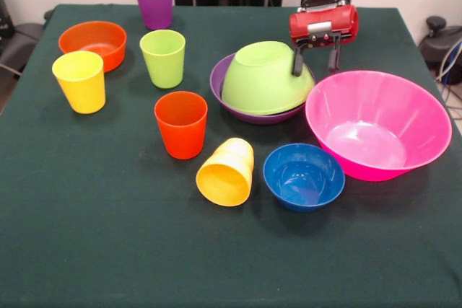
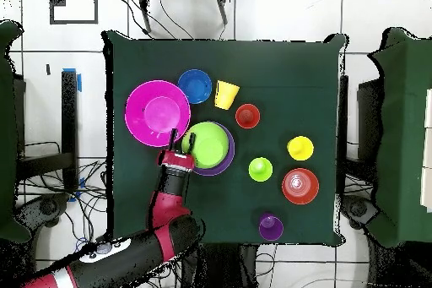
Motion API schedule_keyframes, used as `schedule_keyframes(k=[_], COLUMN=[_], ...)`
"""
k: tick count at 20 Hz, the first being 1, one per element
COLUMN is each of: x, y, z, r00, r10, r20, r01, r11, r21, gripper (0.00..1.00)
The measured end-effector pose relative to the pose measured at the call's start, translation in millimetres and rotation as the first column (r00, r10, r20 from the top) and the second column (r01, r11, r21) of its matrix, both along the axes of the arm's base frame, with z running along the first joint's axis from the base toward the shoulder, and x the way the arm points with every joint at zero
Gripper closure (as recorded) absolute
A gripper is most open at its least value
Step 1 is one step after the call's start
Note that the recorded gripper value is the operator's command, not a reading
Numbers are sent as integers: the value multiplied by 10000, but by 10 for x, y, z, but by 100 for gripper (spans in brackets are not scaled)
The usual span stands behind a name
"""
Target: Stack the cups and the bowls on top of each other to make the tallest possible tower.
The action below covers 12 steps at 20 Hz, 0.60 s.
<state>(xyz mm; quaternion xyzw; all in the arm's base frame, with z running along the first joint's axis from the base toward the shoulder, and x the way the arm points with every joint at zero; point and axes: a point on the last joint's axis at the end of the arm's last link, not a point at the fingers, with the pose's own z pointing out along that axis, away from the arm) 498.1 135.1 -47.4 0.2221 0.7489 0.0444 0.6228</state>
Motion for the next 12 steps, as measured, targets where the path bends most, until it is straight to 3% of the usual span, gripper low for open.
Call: schedule_keyframes(k=[12], x=[-8], y=[-78], z=[-3], r00=[9999], r10=[119], r20=[-66], r01=[-119], r11=[9999], r21=[-51], gripper=[0])
